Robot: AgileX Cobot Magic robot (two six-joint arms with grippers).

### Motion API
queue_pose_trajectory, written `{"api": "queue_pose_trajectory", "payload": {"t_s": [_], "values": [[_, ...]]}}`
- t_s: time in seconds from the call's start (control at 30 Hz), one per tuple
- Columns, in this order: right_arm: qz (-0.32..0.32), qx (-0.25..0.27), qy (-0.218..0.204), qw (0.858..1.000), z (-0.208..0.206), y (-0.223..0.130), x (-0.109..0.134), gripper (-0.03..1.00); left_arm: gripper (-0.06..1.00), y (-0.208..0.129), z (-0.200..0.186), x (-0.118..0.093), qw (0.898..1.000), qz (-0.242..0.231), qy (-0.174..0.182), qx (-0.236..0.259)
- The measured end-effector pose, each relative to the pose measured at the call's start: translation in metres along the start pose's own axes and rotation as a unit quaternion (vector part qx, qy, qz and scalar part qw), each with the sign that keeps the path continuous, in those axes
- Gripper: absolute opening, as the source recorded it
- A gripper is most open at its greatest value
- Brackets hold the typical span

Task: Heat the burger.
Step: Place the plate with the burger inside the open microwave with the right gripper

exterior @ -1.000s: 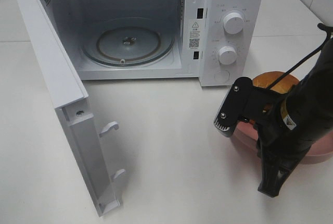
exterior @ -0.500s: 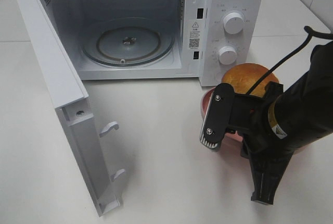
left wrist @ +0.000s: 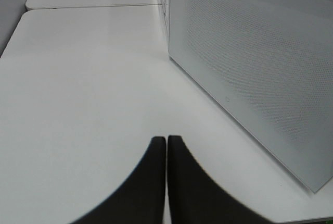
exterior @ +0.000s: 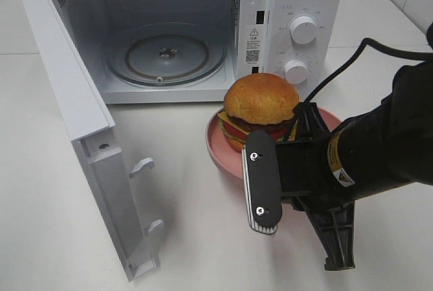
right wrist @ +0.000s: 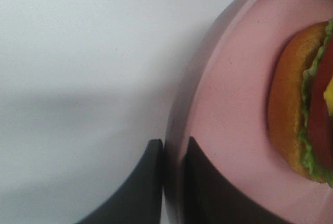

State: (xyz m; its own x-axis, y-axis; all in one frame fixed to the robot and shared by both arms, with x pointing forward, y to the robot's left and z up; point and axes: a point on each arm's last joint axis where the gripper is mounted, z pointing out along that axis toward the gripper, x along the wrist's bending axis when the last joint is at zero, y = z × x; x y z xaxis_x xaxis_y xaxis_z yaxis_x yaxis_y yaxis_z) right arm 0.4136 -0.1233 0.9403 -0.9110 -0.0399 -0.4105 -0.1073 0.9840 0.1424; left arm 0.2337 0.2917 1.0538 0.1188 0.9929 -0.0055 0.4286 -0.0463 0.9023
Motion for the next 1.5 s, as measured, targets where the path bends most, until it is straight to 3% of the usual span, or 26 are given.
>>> {"api": "queue_pose_trajectory", "payload": {"t_s": [0.2, 0.4, 0.77, 1.13, 1.5], "values": [[-0.128, -0.028, -0.017, 0.991, 0.000, 0.005, -0.002, 0.04, 0.00, 0.000, 0.000, 0.000, 1.000, 0.000, 0.000, 0.000], [-0.186, -0.047, -0.033, 0.981, 0.000, 0.009, -0.004, 0.04, 0.00, 0.000, 0.000, 0.000, 1.000, 0.000, 0.000, 0.000], [-0.198, -0.108, -0.072, 0.972, 0.000, 0.022, -0.008, 0.05, 0.00, 0.000, 0.000, 0.000, 1.000, 0.000, 0.000, 0.000], [-0.205, -0.095, -0.037, 0.973, 0.033, 0.032, -0.008, 0.05, 0.00, 0.000, 0.000, 0.000, 1.000, 0.000, 0.000, 0.000], [-0.187, -0.112, -0.082, 0.973, 0.047, 0.055, -0.054, 0.05, 0.00, 0.000, 0.000, 0.000, 1.000, 0.000, 0.000, 0.000]]}}
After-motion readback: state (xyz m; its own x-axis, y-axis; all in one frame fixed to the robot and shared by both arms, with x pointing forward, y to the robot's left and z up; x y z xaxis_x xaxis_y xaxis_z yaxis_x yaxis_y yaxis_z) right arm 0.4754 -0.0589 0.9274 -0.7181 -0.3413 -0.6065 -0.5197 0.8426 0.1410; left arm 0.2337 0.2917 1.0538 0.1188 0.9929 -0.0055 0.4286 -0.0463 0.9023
